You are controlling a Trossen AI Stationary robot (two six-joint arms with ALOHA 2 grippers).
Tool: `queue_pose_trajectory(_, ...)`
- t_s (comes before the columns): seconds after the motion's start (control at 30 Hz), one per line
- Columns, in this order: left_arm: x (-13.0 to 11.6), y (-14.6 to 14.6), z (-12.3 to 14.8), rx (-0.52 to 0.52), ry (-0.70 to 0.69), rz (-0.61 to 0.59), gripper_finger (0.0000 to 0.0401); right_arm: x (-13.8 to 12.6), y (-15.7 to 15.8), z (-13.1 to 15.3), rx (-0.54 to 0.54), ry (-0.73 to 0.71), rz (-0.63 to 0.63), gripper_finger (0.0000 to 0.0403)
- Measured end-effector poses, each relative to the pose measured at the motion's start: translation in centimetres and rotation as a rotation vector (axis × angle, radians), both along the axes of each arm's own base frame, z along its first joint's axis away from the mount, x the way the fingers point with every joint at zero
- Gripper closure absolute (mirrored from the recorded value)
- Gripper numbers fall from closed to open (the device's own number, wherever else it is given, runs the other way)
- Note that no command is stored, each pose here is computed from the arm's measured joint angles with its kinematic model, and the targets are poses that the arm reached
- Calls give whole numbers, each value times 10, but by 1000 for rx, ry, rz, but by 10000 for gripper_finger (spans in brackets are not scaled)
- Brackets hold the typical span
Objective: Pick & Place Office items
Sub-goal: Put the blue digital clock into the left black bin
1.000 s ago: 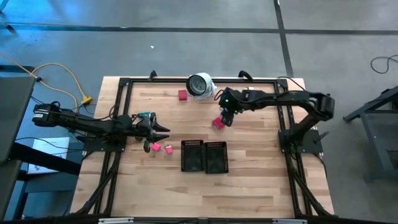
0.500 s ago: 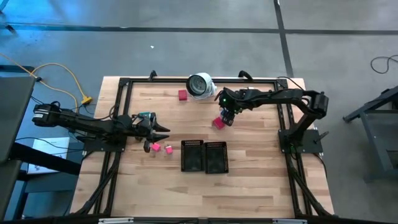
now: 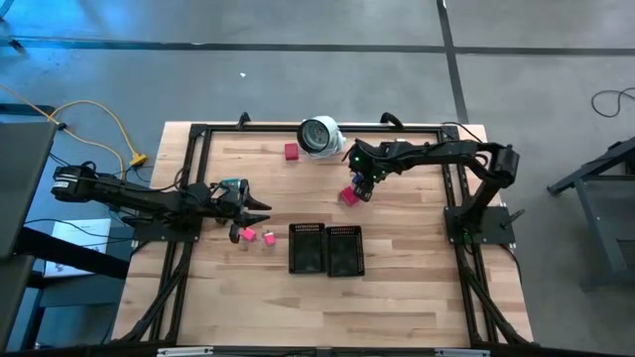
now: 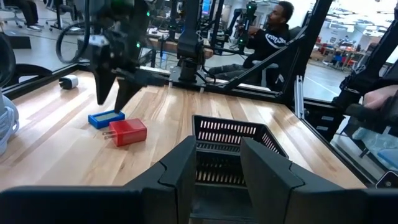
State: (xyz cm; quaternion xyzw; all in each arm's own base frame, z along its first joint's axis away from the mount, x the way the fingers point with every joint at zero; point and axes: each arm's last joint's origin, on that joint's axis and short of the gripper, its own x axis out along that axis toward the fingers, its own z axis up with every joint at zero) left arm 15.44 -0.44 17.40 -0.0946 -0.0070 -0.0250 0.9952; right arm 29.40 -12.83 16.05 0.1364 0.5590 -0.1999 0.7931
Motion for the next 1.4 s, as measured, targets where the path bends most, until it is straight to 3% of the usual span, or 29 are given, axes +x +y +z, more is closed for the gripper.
queue_pose_trajectory(0.27, 0, 0, 0, -2, 0, 0, 279, 6, -2, -23, 44, 47, 27, 209)
queue_pose_trajectory(0.67, 0, 0, 0, -5, 3, 0, 279, 5, -7, -27, -43, 74, -7, 209)
queue_pose_trajectory(0.97, 0, -1, 0, -12, 3, -9, 279, 3, -12, -27, -34, 73, -23, 215)
queue_pose_trajectory(1.13, 0, -2, 0, -13, 3, -14, 279, 3, -12, -27, -30, 76, -22, 254)
queue_pose_trajectory(1.37, 0, -2, 0, -13, 3, -14, 279, 1, -11, -27, -24, 89, -17, 369)
queue_pose_trajectory(1.4, 0, -2, 0, -13, 1, -14, 279, 1, -11, -27, -27, 92, -16, 371)
